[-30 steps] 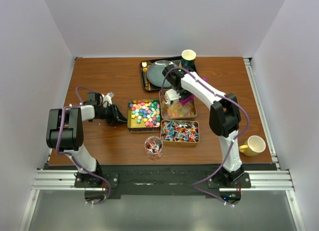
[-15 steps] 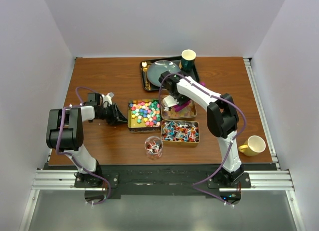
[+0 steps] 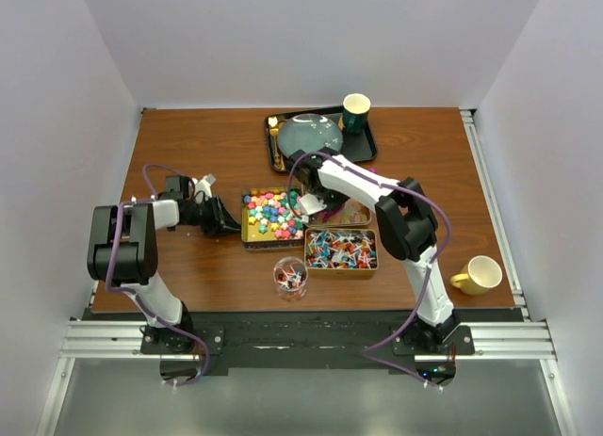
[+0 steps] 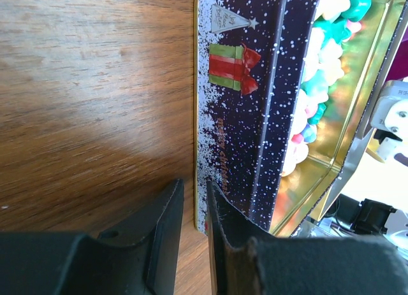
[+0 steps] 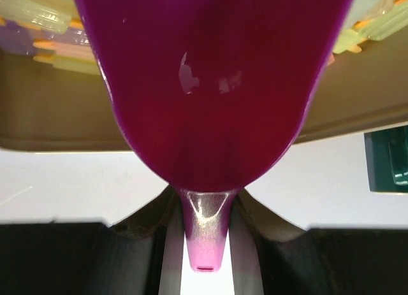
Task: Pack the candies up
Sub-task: Scoop the fake candies from the storage box.
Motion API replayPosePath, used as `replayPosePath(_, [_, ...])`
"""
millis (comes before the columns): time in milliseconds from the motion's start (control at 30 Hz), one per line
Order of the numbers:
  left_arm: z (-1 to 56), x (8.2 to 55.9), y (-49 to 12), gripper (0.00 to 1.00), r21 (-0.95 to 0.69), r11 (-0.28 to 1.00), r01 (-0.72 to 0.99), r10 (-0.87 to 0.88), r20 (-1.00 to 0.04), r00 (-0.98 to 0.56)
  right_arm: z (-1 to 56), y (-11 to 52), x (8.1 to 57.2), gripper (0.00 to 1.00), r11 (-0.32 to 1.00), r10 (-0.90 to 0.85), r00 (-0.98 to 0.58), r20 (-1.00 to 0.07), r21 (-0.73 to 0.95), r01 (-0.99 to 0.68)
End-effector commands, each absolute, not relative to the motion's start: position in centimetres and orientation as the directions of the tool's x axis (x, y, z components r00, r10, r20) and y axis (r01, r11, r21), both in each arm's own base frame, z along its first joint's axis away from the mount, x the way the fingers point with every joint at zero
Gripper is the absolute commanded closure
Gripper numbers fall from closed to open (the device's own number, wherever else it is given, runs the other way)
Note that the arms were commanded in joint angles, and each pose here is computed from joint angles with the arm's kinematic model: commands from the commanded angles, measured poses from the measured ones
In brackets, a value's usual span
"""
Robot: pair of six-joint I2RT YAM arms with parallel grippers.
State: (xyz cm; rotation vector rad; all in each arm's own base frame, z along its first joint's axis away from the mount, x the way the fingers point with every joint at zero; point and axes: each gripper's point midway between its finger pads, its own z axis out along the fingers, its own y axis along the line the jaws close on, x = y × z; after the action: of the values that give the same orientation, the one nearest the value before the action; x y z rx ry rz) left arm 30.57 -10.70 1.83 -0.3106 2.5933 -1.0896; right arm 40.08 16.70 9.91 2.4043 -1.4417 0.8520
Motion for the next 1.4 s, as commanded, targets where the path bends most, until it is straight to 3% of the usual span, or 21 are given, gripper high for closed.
replayPosePath(0, [1.1, 30.7, -10.7, 0.72, -0.692, 0.717, -0.078, -0.298, -0.204, -0.932, 6.1, 19.3, 38.6, 1.00, -0.466, -0.793, 0.386, 0.471, -0.060, -0.883])
replayPosePath(200, [1.6, 30.9, -10.6, 0.72, -0.687, 0.724, -0.057, -0.290, -0.228, -0.929, 4.4, 19.4, 37.2, 1.00, -0.279, -0.931, 0.270, 0.245, 0.001, -0.960])
replayPosePath(367, [1.9, 31.0, -10.0, 0.72, -0.680, 0.732, -0.048, -0.288, -0.245, -0.926, 4.3, 20.4, 36.6, 1.00, -0.258, -0.965, 0.258, 0.046, 0.003, -0.966])
replayPosePath(533, [2.6, 31.6, -9.3, 0.71, -0.679, 0.734, -0.030, -0.282, -0.264, -0.923, 5.1, 20.7, 35.7, 1.00, -0.266, -0.961, 0.265, -0.078, 0.007, -0.964])
replayPosePath(833, [3.8, 32.1, -8.1, 0.66, -0.653, 0.756, 0.043, -0.234, -0.332, -0.914, 5.7, 19.6, 35.2, 1.00, -0.199, -0.956, 0.182, -0.230, 0.050, -0.979])
replayPosePath(1367, [4.5, 32.3, -7.9, 0.61, -0.624, 0.772, 0.121, -0.170, -0.385, -0.907, 7.3, 15.7, 36.4, 1.00, -0.045, -0.957, 0.033, -0.287, 0.037, -0.998])
